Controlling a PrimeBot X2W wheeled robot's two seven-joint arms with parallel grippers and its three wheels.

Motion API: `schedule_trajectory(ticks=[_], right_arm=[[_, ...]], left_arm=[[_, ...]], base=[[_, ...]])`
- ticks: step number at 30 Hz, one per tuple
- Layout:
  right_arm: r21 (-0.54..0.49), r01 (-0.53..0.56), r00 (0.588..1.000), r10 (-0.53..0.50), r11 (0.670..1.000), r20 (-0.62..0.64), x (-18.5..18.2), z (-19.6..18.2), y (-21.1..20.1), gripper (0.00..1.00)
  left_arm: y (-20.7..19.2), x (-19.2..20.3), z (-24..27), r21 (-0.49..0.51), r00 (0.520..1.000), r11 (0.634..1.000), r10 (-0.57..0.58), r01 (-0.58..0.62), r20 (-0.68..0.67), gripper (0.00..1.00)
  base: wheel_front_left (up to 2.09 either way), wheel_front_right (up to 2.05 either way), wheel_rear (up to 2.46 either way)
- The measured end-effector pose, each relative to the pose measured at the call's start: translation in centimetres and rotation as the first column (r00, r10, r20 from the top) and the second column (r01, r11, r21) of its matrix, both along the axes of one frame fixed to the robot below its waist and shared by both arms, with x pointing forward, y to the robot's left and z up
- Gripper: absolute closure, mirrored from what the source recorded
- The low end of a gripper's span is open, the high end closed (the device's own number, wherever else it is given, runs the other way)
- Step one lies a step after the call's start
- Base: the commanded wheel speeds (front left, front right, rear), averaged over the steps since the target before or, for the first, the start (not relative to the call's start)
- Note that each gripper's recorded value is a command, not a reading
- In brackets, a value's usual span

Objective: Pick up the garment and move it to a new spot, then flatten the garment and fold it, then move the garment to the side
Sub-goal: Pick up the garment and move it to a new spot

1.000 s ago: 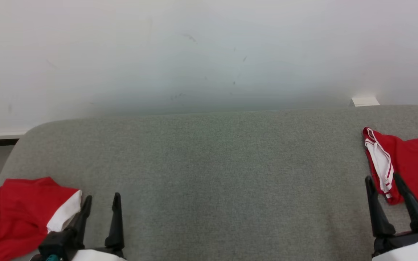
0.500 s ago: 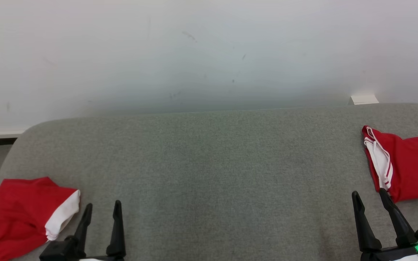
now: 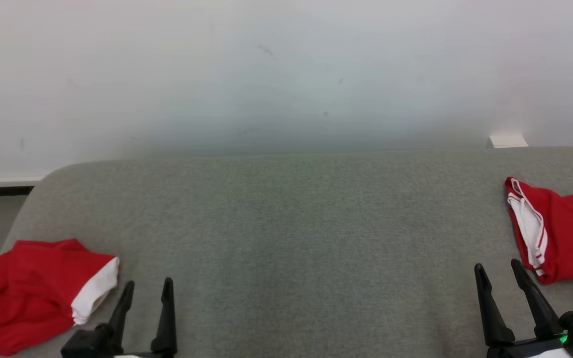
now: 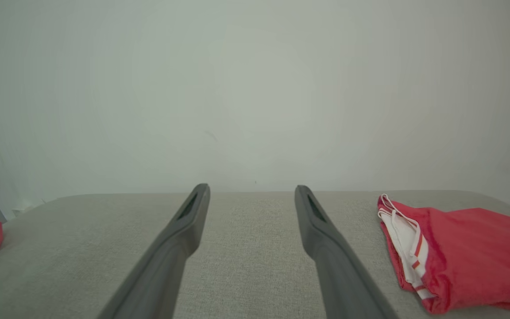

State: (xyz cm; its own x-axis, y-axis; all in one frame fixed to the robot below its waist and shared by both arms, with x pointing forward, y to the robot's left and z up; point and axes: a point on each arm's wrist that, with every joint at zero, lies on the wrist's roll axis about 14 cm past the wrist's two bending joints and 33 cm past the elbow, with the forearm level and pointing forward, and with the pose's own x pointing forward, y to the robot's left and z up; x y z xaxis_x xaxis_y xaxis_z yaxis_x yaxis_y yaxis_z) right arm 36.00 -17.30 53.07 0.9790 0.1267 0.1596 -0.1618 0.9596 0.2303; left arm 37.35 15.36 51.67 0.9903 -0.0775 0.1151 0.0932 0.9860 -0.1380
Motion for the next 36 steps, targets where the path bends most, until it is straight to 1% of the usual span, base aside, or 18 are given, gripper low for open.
schedule_trajectory(ticks=[5,9,13,19,25,30,33,36], right_arm=[[-0.002,-0.061,0.998,0.061,0.998,-0.001,0.6,0.0,2.1,0.00],[0.000,-0.138,0.990,0.138,0.990,-0.004,1.2,-0.1,4.7,0.00],[0.004,-0.218,0.976,0.218,0.976,0.001,1.9,0.1,7.6,0.00],[0.007,-0.342,0.940,0.342,0.940,0.007,2.4,0.4,12.3,0.00],[0.017,-0.451,0.892,0.451,0.892,0.007,2.3,0.5,16.8,0.00],[0.023,-0.485,0.875,0.485,0.874,0.007,2.6,0.6,18.3,0.00],[0.026,-0.486,0.874,0.487,0.873,0.001,2.6,0.3,18.3,0.00],[0.028,-0.480,0.877,0.480,0.877,0.002,2.8,0.3,18.1,0.00]], left_arm=[[1.7,-0.5,0.3,0.006,0.999,0.999,0.049,-0.049,0.009,0.00],[4.0,-1.5,0.3,0.008,0.993,0.993,0.120,-0.120,0.008,0.00],[6.7,-2.9,0.1,0.015,0.978,0.978,0.209,-0.209,0.003,0.00],[10.1,-5.6,-0.1,0.024,0.948,0.947,0.320,-0.319,-0.001,0.00],[12.8,-8.2,-0.4,0.022,0.914,0.914,0.406,-0.406,-0.007,0.00],[14.0,-8.6,-0.1,0.029,0.899,0.899,0.438,-0.438,-0.001,0.00],[14.4,-8.2,0.1,0.033,0.897,0.896,0.443,-0.443,0.003,0.00],[14.6,-7.1,0.7,0.017,0.902,0.902,0.431,-0.431,-0.008,0.00]], base=[[0.00,0.00,0.00],[0.00,0.00,0.00],[0.00,0.00,0.00],[0.00,0.00,0.00],[0.00,0.00,0.00],[0.00,0.00,0.00],[0.00,0.00,0.00],[0.00,0.00,0.00]])
